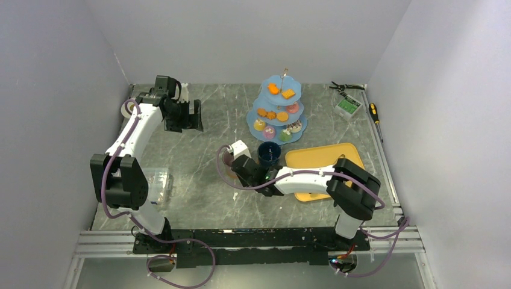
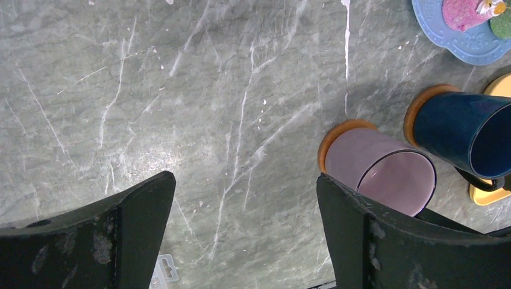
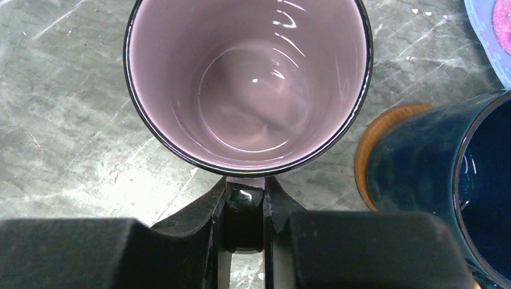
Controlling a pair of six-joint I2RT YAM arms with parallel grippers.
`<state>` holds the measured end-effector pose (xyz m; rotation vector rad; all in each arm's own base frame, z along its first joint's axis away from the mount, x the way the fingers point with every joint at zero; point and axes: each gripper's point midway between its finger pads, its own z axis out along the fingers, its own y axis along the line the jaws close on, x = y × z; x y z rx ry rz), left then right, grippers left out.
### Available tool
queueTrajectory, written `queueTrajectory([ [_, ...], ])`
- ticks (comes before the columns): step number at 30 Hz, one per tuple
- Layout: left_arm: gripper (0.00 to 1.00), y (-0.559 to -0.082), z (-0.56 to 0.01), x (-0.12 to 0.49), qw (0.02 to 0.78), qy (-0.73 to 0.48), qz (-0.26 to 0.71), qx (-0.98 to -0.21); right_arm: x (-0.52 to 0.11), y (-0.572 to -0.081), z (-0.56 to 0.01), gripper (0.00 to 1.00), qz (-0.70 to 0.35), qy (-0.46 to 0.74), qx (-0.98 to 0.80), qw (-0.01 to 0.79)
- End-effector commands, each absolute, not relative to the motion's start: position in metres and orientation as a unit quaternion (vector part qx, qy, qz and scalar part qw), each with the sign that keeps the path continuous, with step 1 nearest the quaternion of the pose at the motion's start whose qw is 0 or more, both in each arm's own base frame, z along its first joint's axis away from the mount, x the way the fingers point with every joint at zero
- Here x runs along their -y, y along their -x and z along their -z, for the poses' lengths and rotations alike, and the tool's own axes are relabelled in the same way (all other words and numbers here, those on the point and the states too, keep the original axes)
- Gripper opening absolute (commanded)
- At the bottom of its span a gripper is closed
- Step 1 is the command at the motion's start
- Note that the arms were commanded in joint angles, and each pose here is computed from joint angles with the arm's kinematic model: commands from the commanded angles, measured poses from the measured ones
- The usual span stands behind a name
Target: Serve the afternoon tea
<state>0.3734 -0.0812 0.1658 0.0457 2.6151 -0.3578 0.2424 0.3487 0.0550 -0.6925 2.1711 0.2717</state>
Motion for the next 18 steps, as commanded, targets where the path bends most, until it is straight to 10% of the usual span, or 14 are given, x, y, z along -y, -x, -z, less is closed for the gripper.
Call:
queueTrajectory([
  [1,0.94,-0.384,-0.181,0.080,0.277,-0.021,0.133,-0.952,-0.355,-0.246,-0.072,0.00,-0.124,0.252,-0.851,0.444],
  [18,0.94,-0.389,-0.186,0.076,0.293,-0.026,0.122,-0.948,-0.352,-0.245,-0.097,0.62,-0.125,0.239,-0.839,0.472],
])
